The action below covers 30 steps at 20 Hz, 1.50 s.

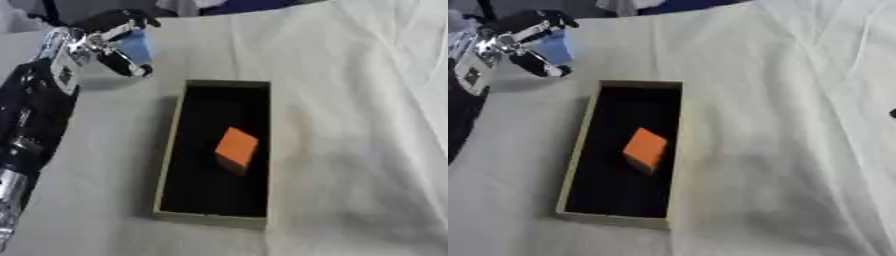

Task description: Pick up objects on the table and place them in the box.

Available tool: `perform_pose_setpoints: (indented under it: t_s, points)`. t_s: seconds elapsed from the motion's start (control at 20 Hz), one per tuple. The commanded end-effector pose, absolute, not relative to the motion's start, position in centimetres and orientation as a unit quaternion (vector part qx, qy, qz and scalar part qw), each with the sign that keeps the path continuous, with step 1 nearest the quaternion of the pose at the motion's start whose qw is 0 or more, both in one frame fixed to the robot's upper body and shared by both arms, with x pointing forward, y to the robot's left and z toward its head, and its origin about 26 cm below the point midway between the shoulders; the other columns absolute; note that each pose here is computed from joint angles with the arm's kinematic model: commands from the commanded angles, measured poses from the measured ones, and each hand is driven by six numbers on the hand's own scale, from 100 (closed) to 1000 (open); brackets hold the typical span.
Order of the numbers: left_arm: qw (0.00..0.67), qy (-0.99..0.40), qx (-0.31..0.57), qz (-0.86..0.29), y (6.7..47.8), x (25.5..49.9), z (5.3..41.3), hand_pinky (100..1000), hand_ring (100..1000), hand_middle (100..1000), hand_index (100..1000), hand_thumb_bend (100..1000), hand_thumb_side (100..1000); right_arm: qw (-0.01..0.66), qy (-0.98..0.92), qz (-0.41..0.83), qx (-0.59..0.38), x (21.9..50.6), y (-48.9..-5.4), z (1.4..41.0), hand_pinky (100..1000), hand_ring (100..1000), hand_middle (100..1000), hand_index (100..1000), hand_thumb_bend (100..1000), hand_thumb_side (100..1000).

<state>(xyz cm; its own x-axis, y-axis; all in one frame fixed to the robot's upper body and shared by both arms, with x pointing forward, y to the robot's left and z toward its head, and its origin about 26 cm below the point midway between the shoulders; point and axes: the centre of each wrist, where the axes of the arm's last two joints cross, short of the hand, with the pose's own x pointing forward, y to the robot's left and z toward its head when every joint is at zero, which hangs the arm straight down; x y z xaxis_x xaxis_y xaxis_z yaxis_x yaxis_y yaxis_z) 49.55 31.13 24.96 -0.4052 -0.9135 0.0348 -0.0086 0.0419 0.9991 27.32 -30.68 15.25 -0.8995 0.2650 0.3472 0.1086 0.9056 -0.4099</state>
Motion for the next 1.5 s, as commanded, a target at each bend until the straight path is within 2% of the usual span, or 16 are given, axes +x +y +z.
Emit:
perform_pose_setpoints:
  t_s: [0.05, 0.55, 0.75, 1.3, 1.5]
  points:
    - [0.404, -0.601, 0.407, -0.557, 32.8, 49.5, 26.4, 775, 881, 886, 926, 421, 100, 0.19, -0.955, 0.207, -0.099, 27.3, -30.7, 15.9, 877, 922, 580, 864, 100, 657]
    - [0.423, -0.614, 0.423, -0.516, 34.4, 49.5, 27.2, 763, 870, 870, 929, 374, 100, 0.186, -0.954, 0.214, -0.101, 27.4, -30.4, 16.0, 878, 925, 576, 864, 100, 655]
    - [0.412, -0.633, 0.404, -0.517, 33.9, 49.5, 27.6, 736, 843, 841, 928, 314, 100, 0.19, -0.952, 0.216, -0.103, 27.4, -30.4, 15.8, 879, 926, 575, 865, 100, 656]
    - [0.392, -0.662, 0.377, -0.515, 33.3, 48.7, 29.8, 713, 818, 834, 922, 302, 100, 0.198, -0.951, 0.215, -0.105, 27.3, -30.4, 15.6, 881, 927, 574, 866, 100, 656]
    - [0.394, -0.662, 0.383, -0.51, 33.5, 48.6, 30.1, 741, 845, 854, 920, 340, 100, 0.2, -0.95, 0.216, -0.105, 27.2, -30.4, 15.5, 881, 927, 574, 866, 100, 655]
